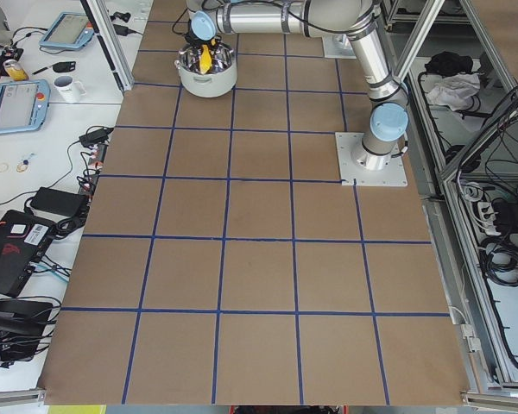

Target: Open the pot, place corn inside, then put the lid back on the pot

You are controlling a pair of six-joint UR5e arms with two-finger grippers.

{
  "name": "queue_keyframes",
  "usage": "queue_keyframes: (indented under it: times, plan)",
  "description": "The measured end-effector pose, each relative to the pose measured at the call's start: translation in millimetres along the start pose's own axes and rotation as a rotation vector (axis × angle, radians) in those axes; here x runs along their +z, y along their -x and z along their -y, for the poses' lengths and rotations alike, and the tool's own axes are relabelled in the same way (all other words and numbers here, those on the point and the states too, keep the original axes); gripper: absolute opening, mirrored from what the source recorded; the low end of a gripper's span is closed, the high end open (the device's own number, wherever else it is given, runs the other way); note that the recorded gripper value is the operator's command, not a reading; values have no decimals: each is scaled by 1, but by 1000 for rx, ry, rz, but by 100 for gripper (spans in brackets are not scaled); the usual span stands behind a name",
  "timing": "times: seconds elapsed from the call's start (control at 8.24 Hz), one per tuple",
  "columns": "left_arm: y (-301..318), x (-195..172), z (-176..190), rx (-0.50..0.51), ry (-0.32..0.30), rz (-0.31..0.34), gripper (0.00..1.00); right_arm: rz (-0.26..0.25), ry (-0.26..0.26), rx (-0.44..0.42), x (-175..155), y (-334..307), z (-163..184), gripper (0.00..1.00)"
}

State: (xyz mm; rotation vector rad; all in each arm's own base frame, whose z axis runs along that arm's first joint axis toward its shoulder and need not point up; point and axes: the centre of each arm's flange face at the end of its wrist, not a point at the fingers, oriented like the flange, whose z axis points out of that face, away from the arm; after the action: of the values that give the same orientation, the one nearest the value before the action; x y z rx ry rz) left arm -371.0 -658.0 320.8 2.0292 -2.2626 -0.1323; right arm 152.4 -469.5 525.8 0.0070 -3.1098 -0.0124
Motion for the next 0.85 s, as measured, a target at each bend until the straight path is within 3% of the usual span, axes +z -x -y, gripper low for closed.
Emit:
queue_keyframes:
  times: [0.12, 0.36, 0.49, 0.85]
  plan:
    - [-1, 4, 1, -7, -3, 4, 49, 0, -1, 0, 0, 0, 0, 35]
    - [-5, 23, 4, -29, -13, 26, 79, 3, -1, -1, 0, 1, 1, 35]
    - [-7, 33, 5, -41, -18, 39, 88, 5, -3, -1, 0, 1, 1, 35]
    - [-9, 35, 5, -70, -19, 39, 94, 10, -10, 0, 0, 1, 2, 35]
